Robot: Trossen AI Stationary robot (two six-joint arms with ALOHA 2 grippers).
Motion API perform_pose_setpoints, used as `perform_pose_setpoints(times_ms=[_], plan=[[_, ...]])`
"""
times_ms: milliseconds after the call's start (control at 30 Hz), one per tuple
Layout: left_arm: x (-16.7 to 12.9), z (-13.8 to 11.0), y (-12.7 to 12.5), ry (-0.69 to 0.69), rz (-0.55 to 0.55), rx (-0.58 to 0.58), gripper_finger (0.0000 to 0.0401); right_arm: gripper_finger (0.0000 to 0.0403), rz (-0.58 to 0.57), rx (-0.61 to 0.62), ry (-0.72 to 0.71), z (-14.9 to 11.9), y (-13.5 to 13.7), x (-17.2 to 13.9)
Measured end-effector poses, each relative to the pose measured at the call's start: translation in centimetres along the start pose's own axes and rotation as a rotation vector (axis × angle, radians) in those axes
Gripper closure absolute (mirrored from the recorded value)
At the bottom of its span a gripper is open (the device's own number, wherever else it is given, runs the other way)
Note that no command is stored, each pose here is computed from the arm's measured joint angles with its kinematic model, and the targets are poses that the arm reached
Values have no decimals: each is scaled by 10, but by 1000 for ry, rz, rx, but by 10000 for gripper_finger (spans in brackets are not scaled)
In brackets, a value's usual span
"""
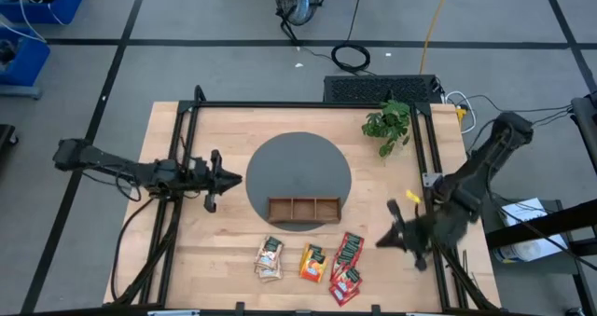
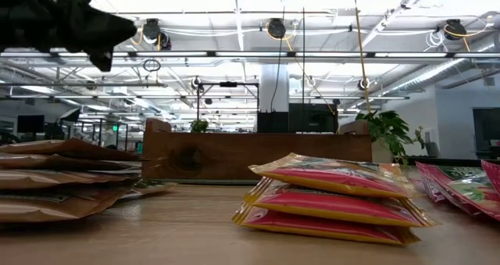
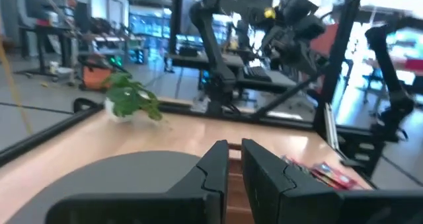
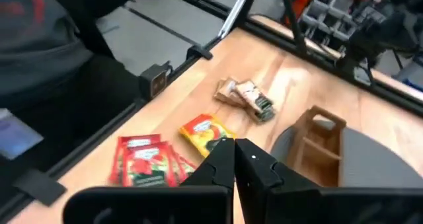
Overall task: Pick & Place Tea
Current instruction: Put the red tea bag into the right section of the wooden organizer
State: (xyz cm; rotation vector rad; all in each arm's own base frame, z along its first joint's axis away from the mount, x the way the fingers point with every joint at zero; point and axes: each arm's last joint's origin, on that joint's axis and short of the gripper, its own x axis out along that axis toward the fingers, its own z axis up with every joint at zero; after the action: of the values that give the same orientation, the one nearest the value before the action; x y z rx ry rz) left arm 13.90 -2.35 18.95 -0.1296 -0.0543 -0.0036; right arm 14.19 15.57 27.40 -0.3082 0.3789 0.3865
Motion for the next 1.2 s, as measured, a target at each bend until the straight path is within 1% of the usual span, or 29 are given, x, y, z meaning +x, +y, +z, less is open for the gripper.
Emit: perform_pose_setpoints(times_ms=[67,167,267,333,433,500,633,733,800,967,1067,1200], plan=[[13,2,-8,42,-26,11,354,403,-27,32,24,2,13,5],[41,9,-24,79,-60,42,354,403,-24,72,59,-3,27,11],[77,16,-43,128,-81,97,354,403,-12,142,71,-5,36,15],[103,19,-56,146,-101,145,354,403,-6,167,86,-8,41,17],[139,23,-77,148,-185,212,354,403,2,179,93,-9,45,18],[161,26,-90,137,-248,237,354,403,8,179,97,-10,47,19],[202,23,-107,141,-323,221,354,403,13,175,98,-12,49,18],[226,9,-117,202,-390,214,354,403,9,193,115,-19,49,20],[237,0,-121,247,-403,219,354,403,5,205,124,-23,49,21],[257,-6,-127,311,-401,231,354,403,4,202,132,-37,50,24],[261,-12,-124,364,-379,274,354,403,6,189,128,-43,51,25],[261,-12,-120,387,-363,268,354,403,-2,169,151,-52,50,26]])
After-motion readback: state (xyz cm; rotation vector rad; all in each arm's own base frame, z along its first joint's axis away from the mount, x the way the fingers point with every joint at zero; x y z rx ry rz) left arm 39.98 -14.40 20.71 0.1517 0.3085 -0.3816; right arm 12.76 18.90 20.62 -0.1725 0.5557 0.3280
